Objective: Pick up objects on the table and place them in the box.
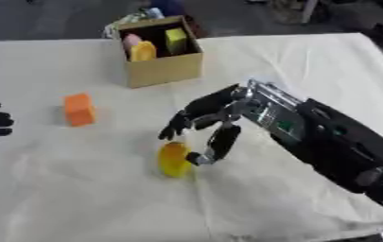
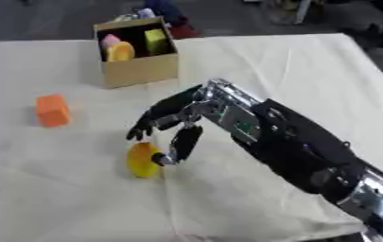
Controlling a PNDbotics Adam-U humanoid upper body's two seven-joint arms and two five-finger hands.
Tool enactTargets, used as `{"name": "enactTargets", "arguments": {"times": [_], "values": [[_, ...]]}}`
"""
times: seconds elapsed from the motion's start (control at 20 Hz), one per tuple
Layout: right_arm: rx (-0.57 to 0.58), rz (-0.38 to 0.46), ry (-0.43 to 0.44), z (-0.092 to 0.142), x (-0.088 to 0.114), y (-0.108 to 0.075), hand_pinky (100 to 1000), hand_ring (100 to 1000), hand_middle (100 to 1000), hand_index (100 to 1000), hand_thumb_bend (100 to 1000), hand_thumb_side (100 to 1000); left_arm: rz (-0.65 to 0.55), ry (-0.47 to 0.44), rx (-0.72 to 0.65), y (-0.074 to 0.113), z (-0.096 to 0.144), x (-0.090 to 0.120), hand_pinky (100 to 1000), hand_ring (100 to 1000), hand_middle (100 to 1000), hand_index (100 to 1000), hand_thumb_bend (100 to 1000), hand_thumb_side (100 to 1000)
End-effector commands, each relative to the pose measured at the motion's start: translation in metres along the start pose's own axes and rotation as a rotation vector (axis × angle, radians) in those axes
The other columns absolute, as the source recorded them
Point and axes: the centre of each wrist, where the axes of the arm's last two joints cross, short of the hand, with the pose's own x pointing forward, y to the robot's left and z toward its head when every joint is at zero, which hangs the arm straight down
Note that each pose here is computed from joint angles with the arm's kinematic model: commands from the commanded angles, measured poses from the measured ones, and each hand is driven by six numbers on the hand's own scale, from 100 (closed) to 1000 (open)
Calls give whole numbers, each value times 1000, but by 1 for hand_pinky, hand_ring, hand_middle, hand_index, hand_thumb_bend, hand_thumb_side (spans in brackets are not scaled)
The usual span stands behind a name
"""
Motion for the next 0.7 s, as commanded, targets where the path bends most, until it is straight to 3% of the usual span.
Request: {"name": "enactTargets", "arguments": {"times": [0.05,0.7], "values": [[98,103,-43,5,-4,-4,799,857,857,1000,100,463,-21,-26,-1,6,-4,6,686,674,605,779,100,840],[111,97,-24,-11,-9,5,793,843,836,992,100,453,-14,-26,0,5,-4,6,686,676,606,779,100,841]]}}
